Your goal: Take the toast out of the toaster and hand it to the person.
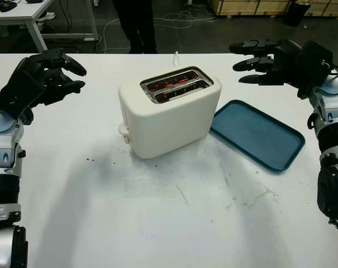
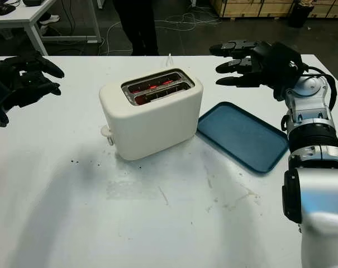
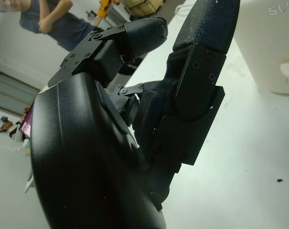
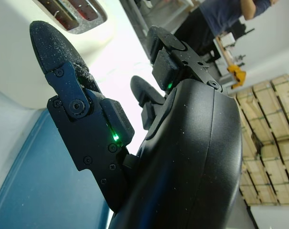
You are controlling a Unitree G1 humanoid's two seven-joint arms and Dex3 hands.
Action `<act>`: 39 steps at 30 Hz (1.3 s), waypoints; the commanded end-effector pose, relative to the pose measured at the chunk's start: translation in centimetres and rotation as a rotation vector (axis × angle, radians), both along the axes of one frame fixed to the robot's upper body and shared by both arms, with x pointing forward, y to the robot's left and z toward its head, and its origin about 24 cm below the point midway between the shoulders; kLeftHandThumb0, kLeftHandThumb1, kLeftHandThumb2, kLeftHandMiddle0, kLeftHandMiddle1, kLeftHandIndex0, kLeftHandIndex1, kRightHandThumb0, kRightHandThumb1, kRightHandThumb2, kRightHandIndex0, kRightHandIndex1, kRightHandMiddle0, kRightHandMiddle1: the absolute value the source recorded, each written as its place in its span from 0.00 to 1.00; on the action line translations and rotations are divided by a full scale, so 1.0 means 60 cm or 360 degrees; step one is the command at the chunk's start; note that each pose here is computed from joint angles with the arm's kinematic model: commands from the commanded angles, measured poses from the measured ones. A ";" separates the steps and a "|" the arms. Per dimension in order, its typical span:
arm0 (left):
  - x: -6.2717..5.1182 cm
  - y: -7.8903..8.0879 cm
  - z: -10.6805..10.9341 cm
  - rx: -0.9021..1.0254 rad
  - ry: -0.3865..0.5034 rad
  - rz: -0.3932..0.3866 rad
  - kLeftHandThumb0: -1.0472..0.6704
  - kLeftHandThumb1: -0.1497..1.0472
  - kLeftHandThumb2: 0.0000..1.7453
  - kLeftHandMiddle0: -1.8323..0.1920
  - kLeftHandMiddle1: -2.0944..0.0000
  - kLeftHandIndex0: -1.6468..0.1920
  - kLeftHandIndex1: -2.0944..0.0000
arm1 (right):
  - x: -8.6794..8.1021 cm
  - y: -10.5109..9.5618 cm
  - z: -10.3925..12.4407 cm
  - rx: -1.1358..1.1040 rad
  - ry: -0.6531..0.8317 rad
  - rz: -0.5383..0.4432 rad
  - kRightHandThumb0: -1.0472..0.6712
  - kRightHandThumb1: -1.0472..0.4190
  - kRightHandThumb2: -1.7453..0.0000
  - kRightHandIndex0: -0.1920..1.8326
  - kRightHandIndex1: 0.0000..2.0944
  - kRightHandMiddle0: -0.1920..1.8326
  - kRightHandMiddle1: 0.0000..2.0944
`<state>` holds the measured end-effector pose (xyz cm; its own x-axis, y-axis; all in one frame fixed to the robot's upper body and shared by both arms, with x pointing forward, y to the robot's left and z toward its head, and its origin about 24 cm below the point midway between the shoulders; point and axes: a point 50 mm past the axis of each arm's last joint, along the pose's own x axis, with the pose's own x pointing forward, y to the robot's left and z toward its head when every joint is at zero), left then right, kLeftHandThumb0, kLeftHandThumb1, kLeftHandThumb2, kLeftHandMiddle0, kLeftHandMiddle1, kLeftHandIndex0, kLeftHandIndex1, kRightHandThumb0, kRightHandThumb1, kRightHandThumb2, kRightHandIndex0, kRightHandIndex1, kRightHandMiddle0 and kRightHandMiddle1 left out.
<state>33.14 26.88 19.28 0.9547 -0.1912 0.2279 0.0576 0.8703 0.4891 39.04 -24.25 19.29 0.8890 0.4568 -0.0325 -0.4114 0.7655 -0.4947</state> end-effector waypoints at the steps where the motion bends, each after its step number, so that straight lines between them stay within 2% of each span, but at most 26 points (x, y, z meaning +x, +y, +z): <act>1: 0.001 -0.004 0.007 -0.0030 -0.0032 -0.0026 0.00 0.84 0.00 0.58 0.38 0.57 0.44 | -0.002 -0.001 0.004 -0.0014 -0.0038 0.0019 0.15 0.22 1.00 0.27 0.27 0.35 0.00; 7: 0.001 -0.003 0.006 -0.0027 -0.0028 -0.0020 0.00 0.85 0.00 0.59 0.37 0.57 0.44 | -0.002 0.000 0.002 0.0007 -0.0031 0.0038 0.16 0.21 1.00 0.27 0.27 0.34 0.00; 17: 0.001 -0.002 0.006 -0.0013 -0.0034 -0.0017 0.00 0.85 0.00 0.59 0.37 0.58 0.43 | -0.003 -0.011 0.004 -0.0012 -0.0036 -0.0065 0.14 0.22 1.00 0.28 0.26 0.35 0.00; 39: 0.000 -0.002 0.005 0.0006 -0.0032 -0.0005 0.00 0.86 0.00 0.60 0.36 0.58 0.43 | -0.002 -0.004 0.000 -0.0007 -0.0022 -0.0017 0.13 0.22 1.00 0.29 0.24 0.36 0.00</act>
